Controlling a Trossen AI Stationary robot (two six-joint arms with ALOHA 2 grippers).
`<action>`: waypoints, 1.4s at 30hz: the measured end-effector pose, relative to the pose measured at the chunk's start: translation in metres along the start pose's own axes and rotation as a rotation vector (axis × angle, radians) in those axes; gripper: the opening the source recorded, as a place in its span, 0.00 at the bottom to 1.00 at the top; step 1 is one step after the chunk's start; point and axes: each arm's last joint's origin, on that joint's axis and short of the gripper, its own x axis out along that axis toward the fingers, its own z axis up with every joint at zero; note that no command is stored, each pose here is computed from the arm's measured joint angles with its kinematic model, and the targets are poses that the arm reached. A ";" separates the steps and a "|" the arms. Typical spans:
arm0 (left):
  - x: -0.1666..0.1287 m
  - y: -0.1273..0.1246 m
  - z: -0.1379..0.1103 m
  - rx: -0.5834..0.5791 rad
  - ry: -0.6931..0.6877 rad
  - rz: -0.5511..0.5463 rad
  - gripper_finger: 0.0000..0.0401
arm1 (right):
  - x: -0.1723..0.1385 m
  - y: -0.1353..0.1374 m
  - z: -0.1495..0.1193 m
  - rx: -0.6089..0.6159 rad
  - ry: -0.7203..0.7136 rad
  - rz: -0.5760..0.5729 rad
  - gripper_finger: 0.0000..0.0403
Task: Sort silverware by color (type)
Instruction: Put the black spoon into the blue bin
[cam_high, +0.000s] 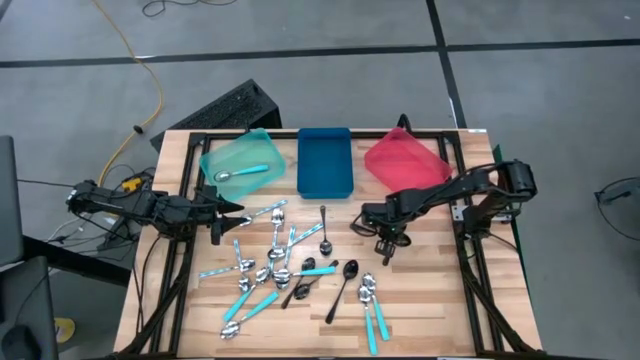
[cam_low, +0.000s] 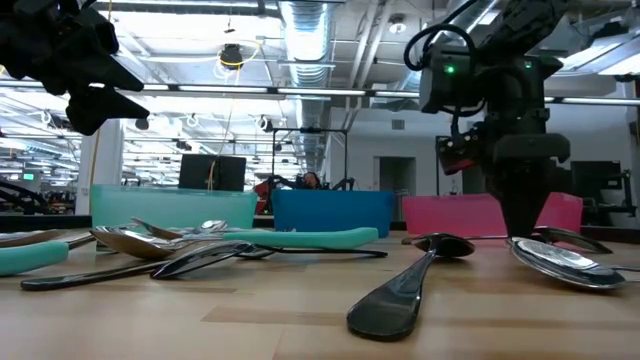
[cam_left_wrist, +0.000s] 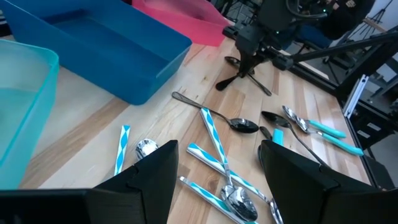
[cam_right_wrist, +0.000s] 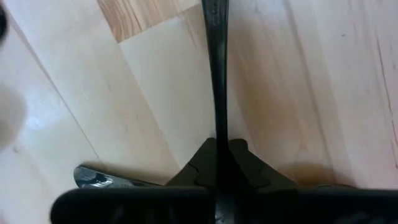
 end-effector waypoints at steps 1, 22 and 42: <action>0.000 0.000 0.000 -0.003 0.000 0.000 0.54 | -0.002 0.001 0.002 0.000 -0.003 0.001 0.10; 0.000 0.000 0.000 -0.004 -0.001 0.000 0.54 | -0.092 0.033 0.071 -0.067 -0.350 0.112 0.12; 0.000 0.001 0.000 -0.004 -0.013 0.018 0.54 | -0.143 -0.070 0.170 0.615 -0.992 0.140 0.09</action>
